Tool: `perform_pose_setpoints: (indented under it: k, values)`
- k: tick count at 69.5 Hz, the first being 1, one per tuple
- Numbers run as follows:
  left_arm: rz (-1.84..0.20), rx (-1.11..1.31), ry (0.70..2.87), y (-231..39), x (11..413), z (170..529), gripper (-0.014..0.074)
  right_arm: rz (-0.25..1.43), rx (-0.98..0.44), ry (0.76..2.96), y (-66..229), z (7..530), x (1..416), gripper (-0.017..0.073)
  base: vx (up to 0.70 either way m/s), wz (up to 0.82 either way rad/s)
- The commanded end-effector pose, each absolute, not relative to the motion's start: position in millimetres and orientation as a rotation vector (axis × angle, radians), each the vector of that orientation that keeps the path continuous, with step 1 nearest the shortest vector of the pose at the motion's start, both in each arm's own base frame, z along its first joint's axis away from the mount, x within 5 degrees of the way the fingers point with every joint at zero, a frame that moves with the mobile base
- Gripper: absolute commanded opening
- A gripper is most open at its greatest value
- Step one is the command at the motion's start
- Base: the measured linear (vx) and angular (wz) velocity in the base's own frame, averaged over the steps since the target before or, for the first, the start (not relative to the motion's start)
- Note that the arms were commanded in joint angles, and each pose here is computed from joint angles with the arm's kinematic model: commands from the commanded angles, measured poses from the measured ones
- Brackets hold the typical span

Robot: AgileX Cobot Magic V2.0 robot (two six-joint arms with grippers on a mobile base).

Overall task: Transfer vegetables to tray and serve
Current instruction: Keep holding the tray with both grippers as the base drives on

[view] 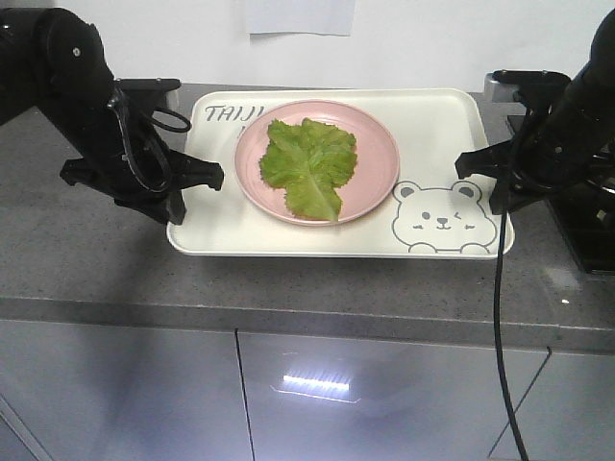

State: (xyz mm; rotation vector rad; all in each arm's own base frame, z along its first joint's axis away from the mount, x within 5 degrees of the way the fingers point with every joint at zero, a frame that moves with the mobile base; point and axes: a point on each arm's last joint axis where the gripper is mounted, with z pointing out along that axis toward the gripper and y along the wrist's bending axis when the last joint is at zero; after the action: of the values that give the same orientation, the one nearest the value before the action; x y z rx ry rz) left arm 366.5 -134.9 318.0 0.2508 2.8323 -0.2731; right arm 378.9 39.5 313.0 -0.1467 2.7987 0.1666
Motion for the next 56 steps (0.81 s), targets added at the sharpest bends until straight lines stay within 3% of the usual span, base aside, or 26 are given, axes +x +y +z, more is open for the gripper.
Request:
perform_pose_setpoints:
  k: [1, 56]
  values:
    - [-0.429, 0.278, 2.681, -145.4, 355.3, 355.5, -0.0006, 0.256, -0.174, 2.648, 48.9, 345.6, 373.1, -0.0007, 0.05, -0.05]
    - [-0.429, 0.278, 2.681, -145.4, 355.3, 355.5, -0.0006, 0.256, -0.174, 2.648, 48.9, 345.6, 373.1, -0.0007, 0.05, -0.04]
